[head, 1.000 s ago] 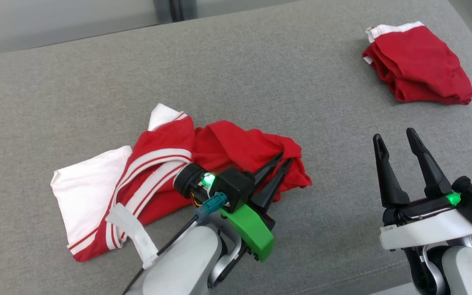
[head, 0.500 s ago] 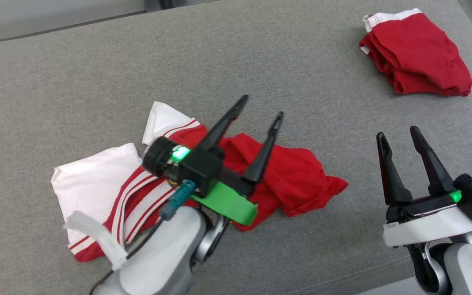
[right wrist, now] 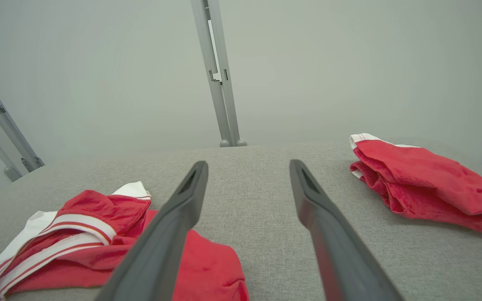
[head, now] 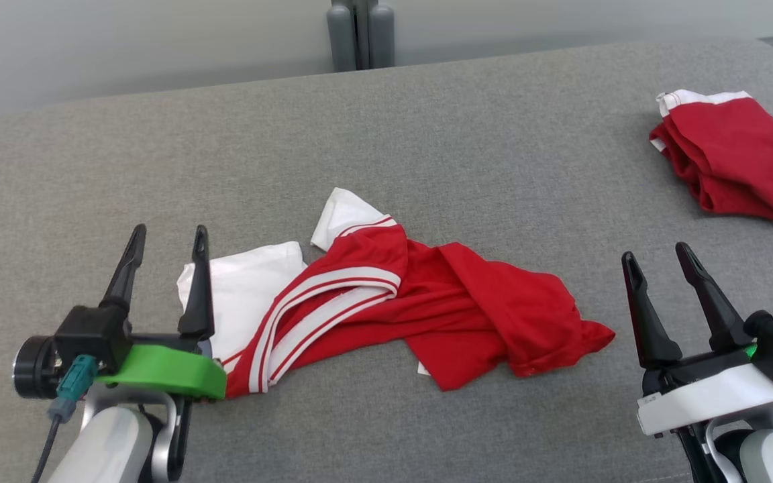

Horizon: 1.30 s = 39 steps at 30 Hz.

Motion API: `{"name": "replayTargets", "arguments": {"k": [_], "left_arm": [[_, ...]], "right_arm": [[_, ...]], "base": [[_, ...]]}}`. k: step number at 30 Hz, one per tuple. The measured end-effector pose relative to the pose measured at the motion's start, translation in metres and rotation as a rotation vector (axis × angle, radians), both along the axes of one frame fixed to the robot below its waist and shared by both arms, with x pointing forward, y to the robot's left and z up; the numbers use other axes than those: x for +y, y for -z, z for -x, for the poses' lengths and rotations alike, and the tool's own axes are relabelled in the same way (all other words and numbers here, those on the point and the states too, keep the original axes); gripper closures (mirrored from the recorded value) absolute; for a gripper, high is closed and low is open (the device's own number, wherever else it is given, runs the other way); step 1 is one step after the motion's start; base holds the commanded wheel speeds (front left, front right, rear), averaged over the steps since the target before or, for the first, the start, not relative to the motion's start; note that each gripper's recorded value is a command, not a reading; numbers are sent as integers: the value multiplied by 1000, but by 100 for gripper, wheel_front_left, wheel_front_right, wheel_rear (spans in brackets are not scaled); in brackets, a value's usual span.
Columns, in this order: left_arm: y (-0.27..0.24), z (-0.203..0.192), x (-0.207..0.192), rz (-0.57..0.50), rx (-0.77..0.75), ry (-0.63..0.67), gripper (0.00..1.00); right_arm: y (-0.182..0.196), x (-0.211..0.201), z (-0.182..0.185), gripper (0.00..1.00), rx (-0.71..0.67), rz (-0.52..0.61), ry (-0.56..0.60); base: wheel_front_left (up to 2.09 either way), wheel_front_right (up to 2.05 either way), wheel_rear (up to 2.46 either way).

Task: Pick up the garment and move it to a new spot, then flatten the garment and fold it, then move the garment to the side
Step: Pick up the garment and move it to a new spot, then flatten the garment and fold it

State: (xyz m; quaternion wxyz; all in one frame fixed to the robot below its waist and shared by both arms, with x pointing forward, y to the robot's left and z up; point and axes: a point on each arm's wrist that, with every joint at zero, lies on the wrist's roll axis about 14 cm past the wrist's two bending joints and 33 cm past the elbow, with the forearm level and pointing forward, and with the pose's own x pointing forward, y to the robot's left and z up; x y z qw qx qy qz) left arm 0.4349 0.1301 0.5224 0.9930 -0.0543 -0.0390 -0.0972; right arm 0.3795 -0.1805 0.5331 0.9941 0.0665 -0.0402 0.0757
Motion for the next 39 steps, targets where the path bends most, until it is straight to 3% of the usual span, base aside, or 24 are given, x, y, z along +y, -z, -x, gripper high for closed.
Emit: {"name": "replayTargets", "arguments": {"k": [4, 15, 39], "left_arm": [[-1, 27, 31, -11, 9, -58, 0], [3, 68, 35, 2, 35, -71, 0], [7, 75, 29, 0, 52, -44, 0]], "right_arm": [[-8, 8, 8, 0, -10, 1, -26], [-15, 13, 36, 0, -9, -5, -29], [-13, 14, 44, 0, 9, -8, -27]], "base": [[0, 0, 0], [0, 0, 0], [0, 0, 0]]}}
